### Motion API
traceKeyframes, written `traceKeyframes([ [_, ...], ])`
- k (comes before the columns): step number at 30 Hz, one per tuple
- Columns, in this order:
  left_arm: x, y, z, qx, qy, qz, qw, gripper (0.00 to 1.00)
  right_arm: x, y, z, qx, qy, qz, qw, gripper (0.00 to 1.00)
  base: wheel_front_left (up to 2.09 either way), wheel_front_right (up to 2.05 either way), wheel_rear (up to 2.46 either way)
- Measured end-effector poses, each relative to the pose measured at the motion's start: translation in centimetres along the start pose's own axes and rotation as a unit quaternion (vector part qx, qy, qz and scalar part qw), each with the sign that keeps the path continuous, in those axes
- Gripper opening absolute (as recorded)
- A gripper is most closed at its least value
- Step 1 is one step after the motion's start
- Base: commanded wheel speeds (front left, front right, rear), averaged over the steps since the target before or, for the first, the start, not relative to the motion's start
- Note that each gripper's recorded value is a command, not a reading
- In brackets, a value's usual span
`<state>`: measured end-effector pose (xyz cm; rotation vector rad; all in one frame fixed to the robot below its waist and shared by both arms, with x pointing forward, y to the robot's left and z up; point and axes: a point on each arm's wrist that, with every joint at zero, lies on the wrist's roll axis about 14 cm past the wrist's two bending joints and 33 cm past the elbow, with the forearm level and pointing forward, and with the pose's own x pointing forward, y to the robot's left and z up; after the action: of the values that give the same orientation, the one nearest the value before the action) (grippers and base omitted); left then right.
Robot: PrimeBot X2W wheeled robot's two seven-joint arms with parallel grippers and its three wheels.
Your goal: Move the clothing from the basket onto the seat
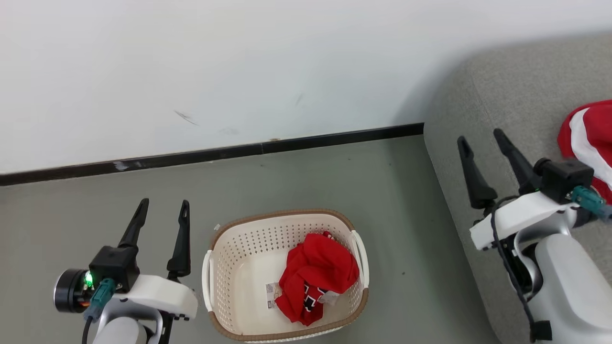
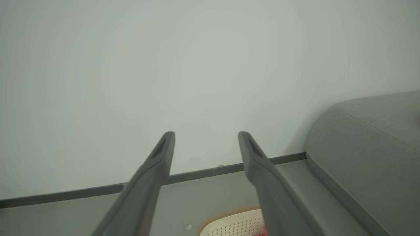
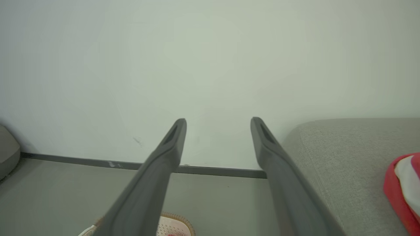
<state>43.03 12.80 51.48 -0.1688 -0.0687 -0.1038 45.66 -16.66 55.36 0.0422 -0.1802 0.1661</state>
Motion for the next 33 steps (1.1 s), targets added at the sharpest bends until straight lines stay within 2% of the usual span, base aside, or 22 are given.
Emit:
traceKeyframes([
  [10, -4.0, 3.5, 0.3, 0.014, 0.004, 0.055, 0.998, 1.0, -2.6, 2.4, -0.3, 0.003, 0.006, 0.015, 1.0, 1.0, 0.0, 0.0, 0.0],
  [29, -9.2, 5.7, 1.1, 0.014, -0.004, 0.096, 0.995, 1.0, -8.4, 4.1, -1.5, 0.015, 0.026, 0.012, 0.999, 1.0, 0.0, 0.0, 0.0],
  [33, -10.1, 5.9, 0.8, 0.013, -0.001, 0.101, 0.995, 1.0, -9.7, 4.2, -2.3, 0.001, 0.042, 0.011, 0.999, 1.0, 0.0, 0.0, 0.0],
])
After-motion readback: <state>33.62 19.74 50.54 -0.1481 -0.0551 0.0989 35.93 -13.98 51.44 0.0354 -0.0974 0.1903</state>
